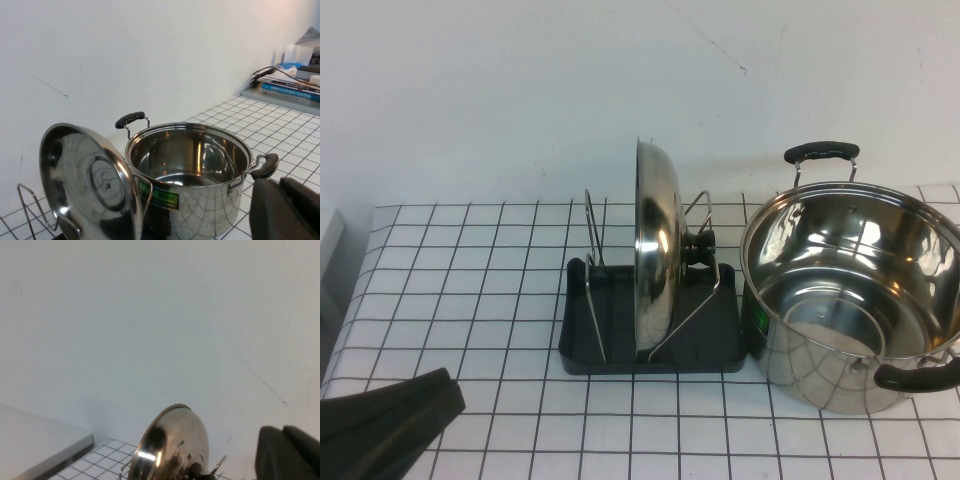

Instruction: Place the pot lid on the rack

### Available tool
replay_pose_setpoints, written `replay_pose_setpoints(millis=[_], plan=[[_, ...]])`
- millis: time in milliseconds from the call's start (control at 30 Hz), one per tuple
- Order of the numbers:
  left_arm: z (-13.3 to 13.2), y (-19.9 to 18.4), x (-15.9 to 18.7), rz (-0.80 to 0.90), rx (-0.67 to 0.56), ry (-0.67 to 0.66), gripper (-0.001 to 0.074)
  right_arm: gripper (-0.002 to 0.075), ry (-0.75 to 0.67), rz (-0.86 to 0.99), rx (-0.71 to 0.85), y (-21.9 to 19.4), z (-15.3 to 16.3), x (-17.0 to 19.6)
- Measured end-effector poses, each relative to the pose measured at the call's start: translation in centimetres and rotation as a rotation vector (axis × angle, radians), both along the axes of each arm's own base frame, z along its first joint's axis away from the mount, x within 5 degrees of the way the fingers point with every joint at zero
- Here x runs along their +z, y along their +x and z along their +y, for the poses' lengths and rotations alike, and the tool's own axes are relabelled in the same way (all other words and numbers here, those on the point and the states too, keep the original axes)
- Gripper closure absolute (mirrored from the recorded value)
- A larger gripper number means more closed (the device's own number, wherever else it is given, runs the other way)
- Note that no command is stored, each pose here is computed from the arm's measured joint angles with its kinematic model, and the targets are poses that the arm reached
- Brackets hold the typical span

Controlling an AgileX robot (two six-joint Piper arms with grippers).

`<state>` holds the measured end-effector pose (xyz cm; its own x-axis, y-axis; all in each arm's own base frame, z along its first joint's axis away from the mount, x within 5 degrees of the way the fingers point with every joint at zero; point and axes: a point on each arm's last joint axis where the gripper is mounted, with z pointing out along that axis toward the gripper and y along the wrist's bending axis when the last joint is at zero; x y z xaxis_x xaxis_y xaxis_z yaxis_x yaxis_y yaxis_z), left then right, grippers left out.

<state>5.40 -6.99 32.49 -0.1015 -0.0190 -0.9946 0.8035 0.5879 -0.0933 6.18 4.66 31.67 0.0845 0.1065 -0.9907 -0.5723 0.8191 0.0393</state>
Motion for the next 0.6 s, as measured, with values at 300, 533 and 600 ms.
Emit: replay_pose_setpoints(millis=[300,533,600], plan=[[0.0,0.0,0.0,0.0,0.0,0.0,0.0736,0.0727,0.024,-0.105,-0.085,0.2,-0.7,0.9],[0.0,0.0,0.0,0.0,0.0,0.0,0.0736,0.0727,-0.339,0.182,-0.333,1.3,-2.7,-3.3],[0.0,0.0,0.0,0.0,0.0,0.0,0.0736,0.0727,-0.369,0.292,-0.357,1.3,-3.0,-4.9]])
